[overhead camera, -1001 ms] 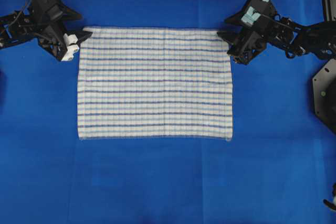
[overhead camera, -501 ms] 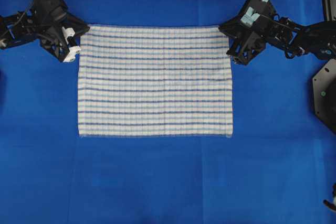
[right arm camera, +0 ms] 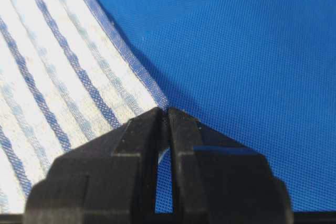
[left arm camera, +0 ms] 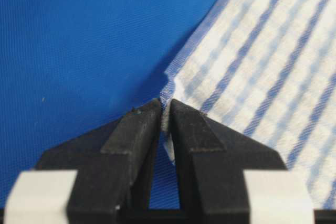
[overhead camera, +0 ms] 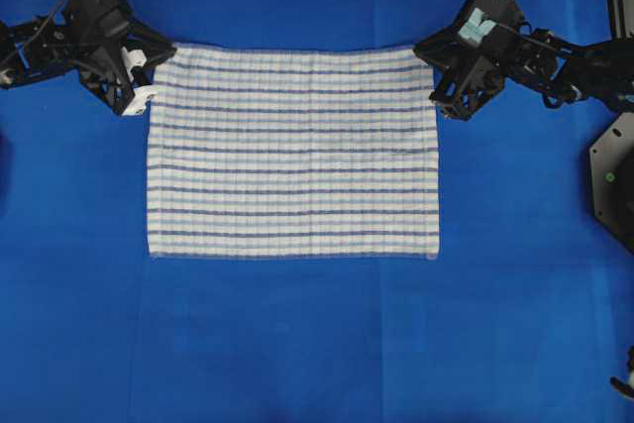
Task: Fold the blue towel.
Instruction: 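Fold the top edge down to the bottom edge with both grippers, release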
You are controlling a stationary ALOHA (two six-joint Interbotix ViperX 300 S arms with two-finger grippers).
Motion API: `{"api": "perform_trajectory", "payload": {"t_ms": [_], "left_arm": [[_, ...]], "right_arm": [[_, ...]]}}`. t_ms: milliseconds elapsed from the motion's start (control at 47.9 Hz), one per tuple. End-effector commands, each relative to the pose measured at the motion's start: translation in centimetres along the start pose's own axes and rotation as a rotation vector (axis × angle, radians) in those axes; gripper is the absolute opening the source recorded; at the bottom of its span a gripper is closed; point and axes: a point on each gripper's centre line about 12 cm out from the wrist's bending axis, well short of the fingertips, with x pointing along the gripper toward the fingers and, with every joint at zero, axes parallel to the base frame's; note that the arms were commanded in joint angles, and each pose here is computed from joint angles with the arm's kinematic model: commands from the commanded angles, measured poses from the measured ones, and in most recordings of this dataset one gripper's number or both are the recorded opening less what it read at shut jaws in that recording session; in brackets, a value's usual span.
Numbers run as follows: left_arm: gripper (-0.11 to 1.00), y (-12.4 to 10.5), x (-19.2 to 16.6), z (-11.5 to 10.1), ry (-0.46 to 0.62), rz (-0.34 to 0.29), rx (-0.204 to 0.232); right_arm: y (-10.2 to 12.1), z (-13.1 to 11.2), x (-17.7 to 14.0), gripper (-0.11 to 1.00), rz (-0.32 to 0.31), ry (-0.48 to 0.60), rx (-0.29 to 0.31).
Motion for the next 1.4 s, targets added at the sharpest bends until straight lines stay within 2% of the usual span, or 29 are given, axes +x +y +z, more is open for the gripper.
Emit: {"api": "perform_trajectory", "payload": {"t_ms": [0,167,313,396,501,709,876,1106,1377], "left_arm": [[0.07,-0.6,-1.0,1.7,-0.053,-0.018,0.01],[0.07,-2.2,-3.4,3.2,-0.089,-0.072,0.031],[0.07,-4.4,-5.5,3.6,-0.107,-0.148,0.068],[0.07,-5.7,-6.9,3.3,-0.129,-0.201,0.089],[0.07,-7.0,-8.3,2.7,-0.146,-0.264,0.084],[0.07,-9.3,-10.5,1.0,-0.128,-0.389,0.023],[0.07,-11.3,-11.3,0.1,-0.099,-0.474,0.032],[0.07,-13.1,-11.6,-0.6,-0.06,-0.533,0.064],[0.07,-14.5,-10.9,-1.2,-0.009,-0.55,0.102]], "right_arm": [[0.6,1.4,-1.0,0.06,0.022,-0.042,-0.003],[1.9,2.1,-2.5,0.06,0.068,-0.051,-0.02],[3.5,2.0,-4.3,0.06,0.127,-0.052,-0.036],[4.2,1.6,-5.3,0.06,0.154,-0.055,-0.025],[5.2,1.1,-6.7,0.06,0.197,-0.063,-0.002],[7.6,-0.6,-8.8,0.06,0.293,-0.041,0.018],[9.6,-1.8,-9.6,0.06,0.356,0.003,0.028],[11.5,-3.4,-10.4,0.06,0.408,0.082,0.039],[12.9,-4.0,-10.3,0.06,0.432,0.114,0.019]]}}
